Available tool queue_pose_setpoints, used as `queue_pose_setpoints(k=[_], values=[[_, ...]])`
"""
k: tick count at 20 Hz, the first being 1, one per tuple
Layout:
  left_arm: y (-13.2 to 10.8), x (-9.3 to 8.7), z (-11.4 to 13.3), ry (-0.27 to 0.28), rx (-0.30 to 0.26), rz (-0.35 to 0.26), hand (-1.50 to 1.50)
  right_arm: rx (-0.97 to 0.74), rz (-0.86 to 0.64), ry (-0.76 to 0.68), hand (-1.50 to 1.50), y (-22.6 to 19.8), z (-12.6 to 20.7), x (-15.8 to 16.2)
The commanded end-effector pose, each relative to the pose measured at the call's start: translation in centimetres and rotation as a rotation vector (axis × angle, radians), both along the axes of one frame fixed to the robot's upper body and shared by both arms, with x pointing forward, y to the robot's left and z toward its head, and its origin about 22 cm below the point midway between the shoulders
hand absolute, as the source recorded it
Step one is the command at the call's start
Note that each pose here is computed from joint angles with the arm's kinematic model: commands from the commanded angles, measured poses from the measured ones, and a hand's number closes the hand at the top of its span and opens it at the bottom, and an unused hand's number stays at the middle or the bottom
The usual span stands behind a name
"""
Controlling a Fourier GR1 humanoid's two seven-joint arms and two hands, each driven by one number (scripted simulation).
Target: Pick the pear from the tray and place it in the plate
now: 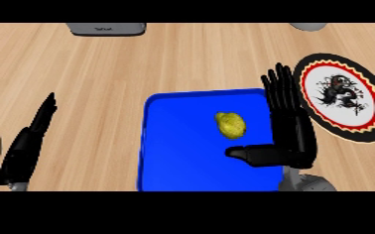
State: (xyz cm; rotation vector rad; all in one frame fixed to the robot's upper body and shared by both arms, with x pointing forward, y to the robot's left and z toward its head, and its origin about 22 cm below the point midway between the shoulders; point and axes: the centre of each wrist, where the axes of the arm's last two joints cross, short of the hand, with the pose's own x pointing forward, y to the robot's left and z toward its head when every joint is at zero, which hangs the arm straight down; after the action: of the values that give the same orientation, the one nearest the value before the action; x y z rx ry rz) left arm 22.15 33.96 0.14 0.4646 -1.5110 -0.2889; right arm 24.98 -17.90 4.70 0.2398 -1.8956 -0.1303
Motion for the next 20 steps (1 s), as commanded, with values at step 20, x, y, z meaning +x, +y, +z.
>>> queue_pose_setpoints(k=[20], values=[[0.0, 0.2, 0.4, -0.003, 0.018, -0.003, 0.00, -0.854, 0.292, 0.327, -1.50, -4.4, 8.1, 3.5]])
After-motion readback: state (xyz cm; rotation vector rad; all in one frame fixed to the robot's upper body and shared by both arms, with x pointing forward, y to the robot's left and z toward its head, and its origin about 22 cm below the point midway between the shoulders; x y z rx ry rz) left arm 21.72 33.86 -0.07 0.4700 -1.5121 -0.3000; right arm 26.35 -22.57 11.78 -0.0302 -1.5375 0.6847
